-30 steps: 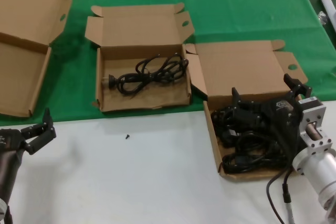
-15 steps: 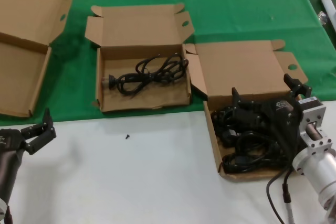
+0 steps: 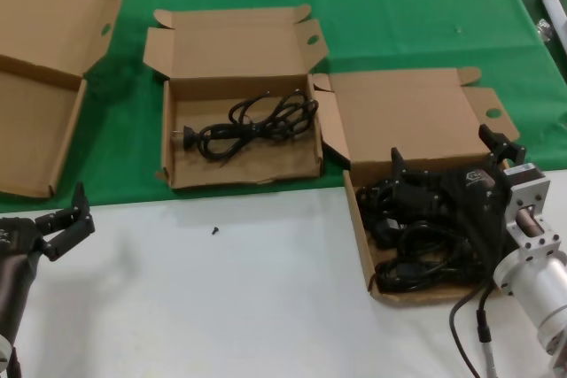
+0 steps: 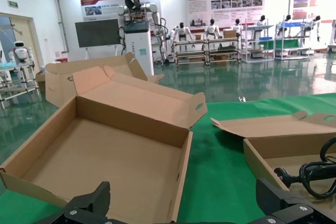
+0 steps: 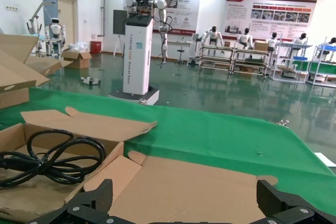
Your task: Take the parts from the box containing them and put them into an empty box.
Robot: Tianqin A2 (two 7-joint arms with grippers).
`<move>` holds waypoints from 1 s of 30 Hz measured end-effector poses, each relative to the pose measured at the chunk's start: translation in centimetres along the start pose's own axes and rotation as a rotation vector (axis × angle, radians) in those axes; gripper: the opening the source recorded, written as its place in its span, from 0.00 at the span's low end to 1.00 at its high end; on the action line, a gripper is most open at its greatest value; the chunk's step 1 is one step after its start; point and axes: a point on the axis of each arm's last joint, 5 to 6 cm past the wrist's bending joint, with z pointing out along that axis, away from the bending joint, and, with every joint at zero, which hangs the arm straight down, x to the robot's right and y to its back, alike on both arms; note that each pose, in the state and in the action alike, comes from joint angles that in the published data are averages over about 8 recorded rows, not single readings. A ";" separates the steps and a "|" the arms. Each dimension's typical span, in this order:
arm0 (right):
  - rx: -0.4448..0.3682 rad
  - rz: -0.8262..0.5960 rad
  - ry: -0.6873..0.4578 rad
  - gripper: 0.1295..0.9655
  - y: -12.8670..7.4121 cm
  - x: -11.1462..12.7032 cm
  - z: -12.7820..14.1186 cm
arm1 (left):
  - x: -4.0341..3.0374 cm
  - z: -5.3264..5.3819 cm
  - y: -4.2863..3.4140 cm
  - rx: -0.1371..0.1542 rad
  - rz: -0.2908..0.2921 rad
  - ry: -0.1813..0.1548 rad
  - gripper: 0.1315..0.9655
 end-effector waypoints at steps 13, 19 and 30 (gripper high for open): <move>0.000 0.000 0.000 1.00 0.0 0.0 0.0 | 0.00 0.0 0.00 0.000 0.000 0.000 1.00; 0.000 0.000 0.000 1.00 0.0 0.0 0.0 | 0.00 0.0 0.00 0.000 0.000 0.000 1.00; 0.000 0.000 0.000 1.00 0.0 0.0 0.0 | 0.00 0.0 0.00 0.000 0.000 0.000 1.00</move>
